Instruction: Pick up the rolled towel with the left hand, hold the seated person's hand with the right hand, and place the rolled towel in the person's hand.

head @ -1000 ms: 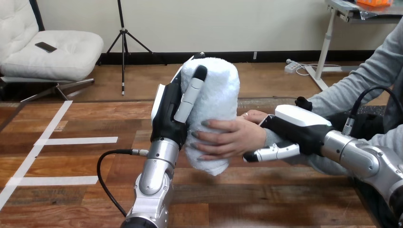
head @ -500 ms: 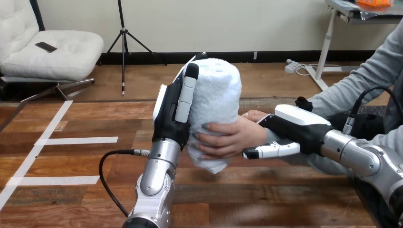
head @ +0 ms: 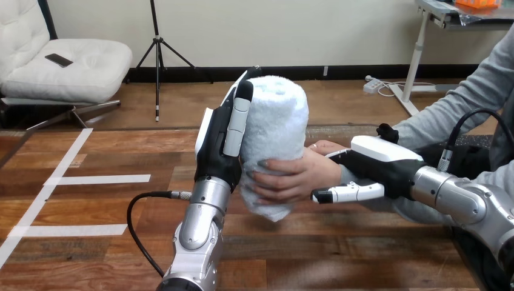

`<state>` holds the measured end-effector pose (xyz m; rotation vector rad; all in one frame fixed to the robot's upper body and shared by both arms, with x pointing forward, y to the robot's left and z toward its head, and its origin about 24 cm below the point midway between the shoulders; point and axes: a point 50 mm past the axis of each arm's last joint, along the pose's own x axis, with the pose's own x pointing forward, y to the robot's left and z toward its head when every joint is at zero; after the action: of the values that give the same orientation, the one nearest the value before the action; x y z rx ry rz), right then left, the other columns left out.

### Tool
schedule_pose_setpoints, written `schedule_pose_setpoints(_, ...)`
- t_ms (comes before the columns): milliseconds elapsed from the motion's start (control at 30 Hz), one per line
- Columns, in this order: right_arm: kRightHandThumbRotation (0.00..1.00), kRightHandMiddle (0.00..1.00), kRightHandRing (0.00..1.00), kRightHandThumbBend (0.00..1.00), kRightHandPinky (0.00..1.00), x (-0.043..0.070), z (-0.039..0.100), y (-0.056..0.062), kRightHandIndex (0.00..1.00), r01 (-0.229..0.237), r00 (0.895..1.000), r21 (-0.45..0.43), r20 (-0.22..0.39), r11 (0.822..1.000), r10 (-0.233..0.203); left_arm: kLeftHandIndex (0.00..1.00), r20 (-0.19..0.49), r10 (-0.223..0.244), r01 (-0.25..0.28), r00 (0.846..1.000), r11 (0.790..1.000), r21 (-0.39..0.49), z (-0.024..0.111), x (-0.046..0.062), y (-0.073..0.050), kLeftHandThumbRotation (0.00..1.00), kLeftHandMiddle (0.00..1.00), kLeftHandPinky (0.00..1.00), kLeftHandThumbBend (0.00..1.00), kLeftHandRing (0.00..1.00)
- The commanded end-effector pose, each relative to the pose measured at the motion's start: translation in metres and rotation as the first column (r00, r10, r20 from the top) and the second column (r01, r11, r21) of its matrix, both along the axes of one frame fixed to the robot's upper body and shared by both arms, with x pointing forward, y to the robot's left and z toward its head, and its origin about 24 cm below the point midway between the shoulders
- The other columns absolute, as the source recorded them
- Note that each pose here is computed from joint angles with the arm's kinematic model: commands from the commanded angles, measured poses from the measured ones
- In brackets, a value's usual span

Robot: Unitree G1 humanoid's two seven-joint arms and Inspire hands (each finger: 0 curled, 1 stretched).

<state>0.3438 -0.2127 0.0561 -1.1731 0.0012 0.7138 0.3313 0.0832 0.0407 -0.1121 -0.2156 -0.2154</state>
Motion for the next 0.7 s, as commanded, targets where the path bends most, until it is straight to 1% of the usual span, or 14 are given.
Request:
schedule_pose_setpoints(0,1.0,0.81,0.78,1.0,0.65,0.013,0.028,0.012,0.84,-0.053,0.996,0.012,0.073,0.999,0.052,0.9,0.093,0.001,0.0,0.996,1.0,-0.016,0.023,0.008,-0.001,1.0,0.94,0.97,1.0,0.95)
schedule_pose_setpoints(267,1.0,0.82,0.79,1.0,0.66,0.011,0.031,0.009,0.85,-0.06,0.997,0.062,0.045,0.996,0.057,0.9,0.109,0.006,-0.004,0.994,1.0,-0.026,0.024,0.005,0.002,1.0,0.94,0.96,1.0,0.95)
schedule_pose_setpoints(500,1.0,0.83,0.8,1.0,0.68,0.008,0.033,0.005,0.85,-0.061,0.998,0.081,0.03,0.995,0.058,0.9,0.127,0.015,-0.011,0.992,0.999,-0.033,0.025,0.002,0.006,1.0,0.93,0.96,1.0,0.95)
schedule_pose_setpoints(667,1.0,0.83,0.81,1.0,0.69,0.004,0.036,0.001,0.85,-0.065,0.997,0.111,0.047,0.992,0.06,0.89,0.152,0.026,-0.024,0.988,1.0,-0.013,0.025,-0.004,0.013,1.0,0.93,0.95,1.0,0.94)
